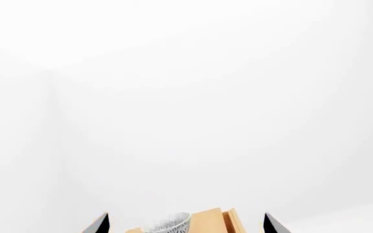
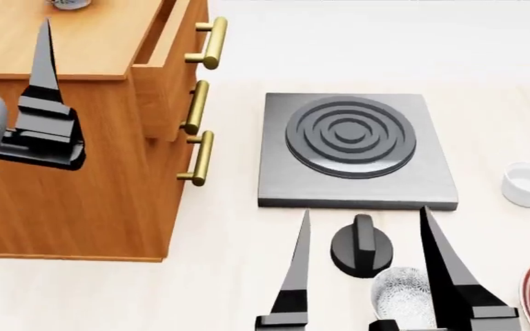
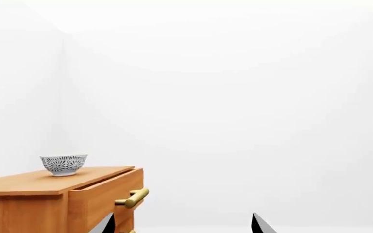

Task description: Pick the akita bowl on the wooden cabinet and place it on the plate.

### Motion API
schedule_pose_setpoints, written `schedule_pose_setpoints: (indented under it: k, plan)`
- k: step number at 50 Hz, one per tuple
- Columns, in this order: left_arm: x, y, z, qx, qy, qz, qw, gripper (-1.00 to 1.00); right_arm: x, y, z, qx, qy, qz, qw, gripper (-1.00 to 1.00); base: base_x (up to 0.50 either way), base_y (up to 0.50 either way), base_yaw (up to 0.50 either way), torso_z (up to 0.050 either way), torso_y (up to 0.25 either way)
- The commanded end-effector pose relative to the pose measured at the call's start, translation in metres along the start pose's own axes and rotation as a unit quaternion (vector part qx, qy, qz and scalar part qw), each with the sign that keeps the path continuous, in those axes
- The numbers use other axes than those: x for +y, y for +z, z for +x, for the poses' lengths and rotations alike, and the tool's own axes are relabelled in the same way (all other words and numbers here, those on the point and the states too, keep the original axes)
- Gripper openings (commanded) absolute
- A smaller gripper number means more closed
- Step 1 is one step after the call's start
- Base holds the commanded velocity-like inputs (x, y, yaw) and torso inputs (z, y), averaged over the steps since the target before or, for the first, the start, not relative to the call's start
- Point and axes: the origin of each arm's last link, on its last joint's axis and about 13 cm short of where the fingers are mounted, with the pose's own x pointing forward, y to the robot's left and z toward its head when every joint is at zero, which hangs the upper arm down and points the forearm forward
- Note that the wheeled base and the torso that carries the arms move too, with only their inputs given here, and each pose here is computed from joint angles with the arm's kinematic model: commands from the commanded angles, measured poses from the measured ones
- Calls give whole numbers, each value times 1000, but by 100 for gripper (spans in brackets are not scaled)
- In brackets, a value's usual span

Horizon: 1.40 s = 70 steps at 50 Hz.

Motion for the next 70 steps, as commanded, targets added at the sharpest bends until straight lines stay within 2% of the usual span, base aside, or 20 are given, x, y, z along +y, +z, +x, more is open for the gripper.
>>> schedule_pose_setpoints:
  k: [1, 17, 33, 70]
  plan:
    - [2, 15, 11, -11, -5, 6, 1000, 100, 0, 1, 0, -4, 2, -1, 1000, 100, 398, 0, 0, 0, 0]
    - [-1, 19, 10, -22, -12, 15, 1000, 100, 0, 0, 0, 0, 1, -3, 1000, 100, 367, 0, 0, 0, 0]
    - [-3, 22, 8, -26, -17, 18, 999, 100, 0, 1, -1, -1, -2, -2, 1000, 100, 171, 0, 0, 0, 1]
    - [-3, 26, 7, -31, -19, 19, 999, 100, 0, 1, -1, 0, -2, 0, 1000, 100, 50, 0, 0, 0, 0]
